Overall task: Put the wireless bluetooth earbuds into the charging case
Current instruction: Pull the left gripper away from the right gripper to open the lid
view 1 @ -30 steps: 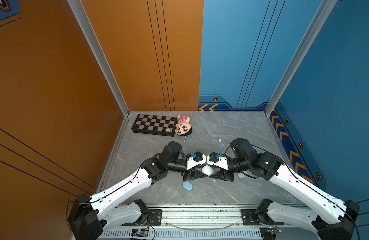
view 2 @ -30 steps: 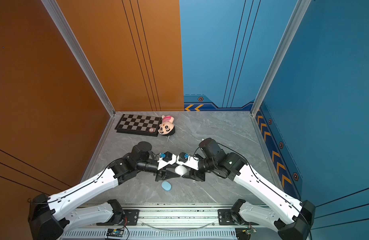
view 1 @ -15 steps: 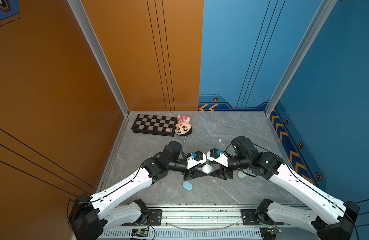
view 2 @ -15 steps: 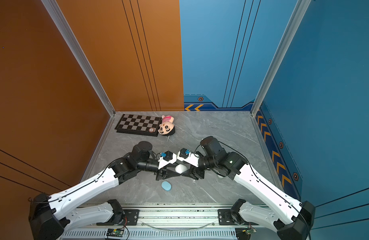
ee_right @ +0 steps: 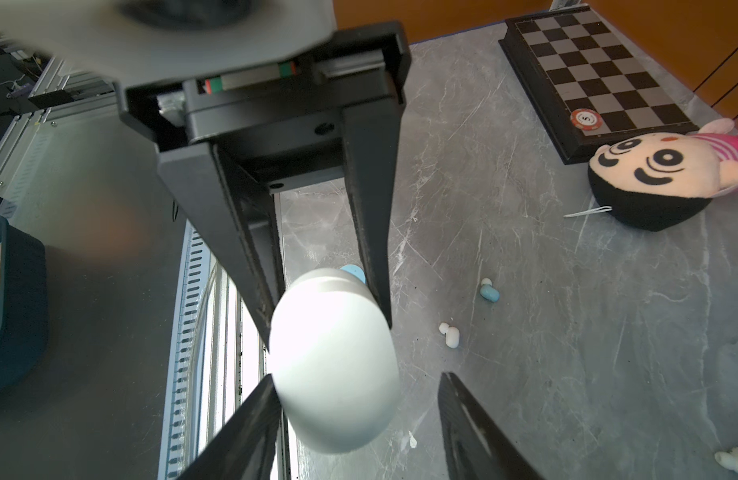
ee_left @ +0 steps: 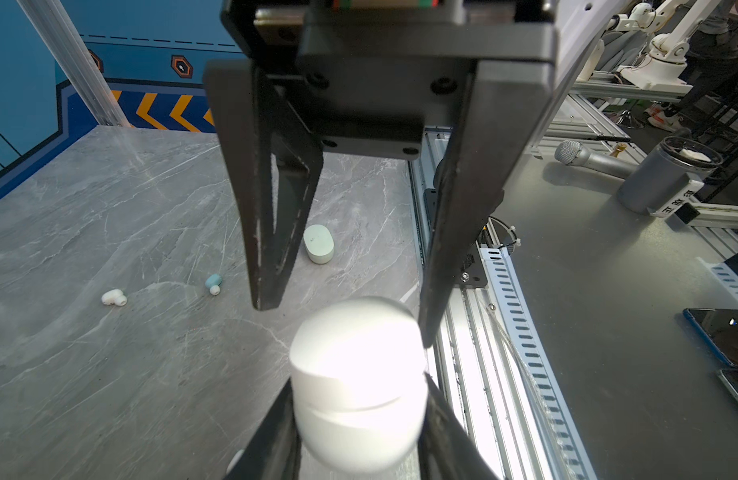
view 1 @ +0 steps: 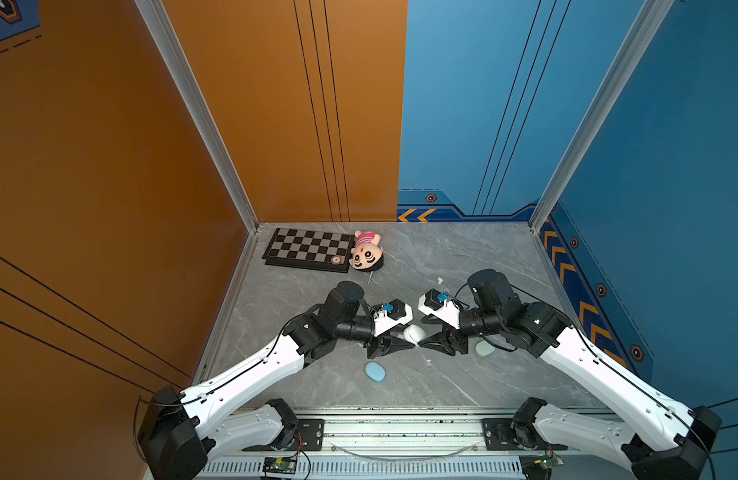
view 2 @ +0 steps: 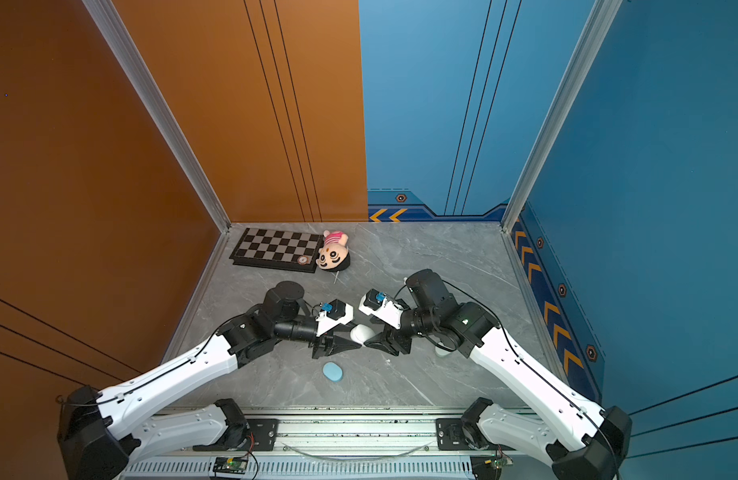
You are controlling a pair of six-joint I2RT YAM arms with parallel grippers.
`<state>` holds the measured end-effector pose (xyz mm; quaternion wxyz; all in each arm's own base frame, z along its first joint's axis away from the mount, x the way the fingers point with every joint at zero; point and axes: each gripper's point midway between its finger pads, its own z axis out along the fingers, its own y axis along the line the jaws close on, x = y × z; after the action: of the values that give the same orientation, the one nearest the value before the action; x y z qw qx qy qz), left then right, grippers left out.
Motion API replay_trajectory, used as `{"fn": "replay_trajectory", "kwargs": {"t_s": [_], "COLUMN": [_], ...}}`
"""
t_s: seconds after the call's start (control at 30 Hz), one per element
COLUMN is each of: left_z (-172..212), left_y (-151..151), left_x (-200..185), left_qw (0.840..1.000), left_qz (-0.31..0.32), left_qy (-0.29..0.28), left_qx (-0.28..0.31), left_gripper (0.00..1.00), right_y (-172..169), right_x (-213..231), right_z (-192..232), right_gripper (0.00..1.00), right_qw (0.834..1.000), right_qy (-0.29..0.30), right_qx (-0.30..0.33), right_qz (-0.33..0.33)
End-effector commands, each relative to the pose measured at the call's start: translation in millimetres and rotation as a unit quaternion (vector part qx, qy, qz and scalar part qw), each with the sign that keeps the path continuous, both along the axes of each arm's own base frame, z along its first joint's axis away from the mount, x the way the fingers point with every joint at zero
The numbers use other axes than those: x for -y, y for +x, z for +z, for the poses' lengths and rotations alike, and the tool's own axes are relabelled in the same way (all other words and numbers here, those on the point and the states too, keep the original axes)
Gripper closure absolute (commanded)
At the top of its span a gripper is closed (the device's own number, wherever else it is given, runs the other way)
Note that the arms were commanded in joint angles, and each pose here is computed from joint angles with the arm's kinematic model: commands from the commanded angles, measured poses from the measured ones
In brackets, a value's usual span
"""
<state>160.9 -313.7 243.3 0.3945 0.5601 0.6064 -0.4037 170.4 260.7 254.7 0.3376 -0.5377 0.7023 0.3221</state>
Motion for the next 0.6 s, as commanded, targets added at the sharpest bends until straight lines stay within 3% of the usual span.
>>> {"fn": "replay_trajectory", "kwargs": {"t_s": [0.0,0.57], "left_z": [10,20], "left_y": [-6,8], "left_x": [2,5], "left_qw": [1.0,1.0], "left_qz": [-0.019,0.003], "left_qy": [-0.011,-0.028], "left_qx": [0.0,-0.013], "left_gripper": [1.0,1.0], "right_y": [14,32], "right_x": [2,10], "right_z": [20,28], "right_gripper": [0.39,0.49], "right_qw": [0.999,0.996], "right_qy": [0.02,0.027], "right_qx": [0.031,0.06], "right_qz": [-0.028,-0.065]}}
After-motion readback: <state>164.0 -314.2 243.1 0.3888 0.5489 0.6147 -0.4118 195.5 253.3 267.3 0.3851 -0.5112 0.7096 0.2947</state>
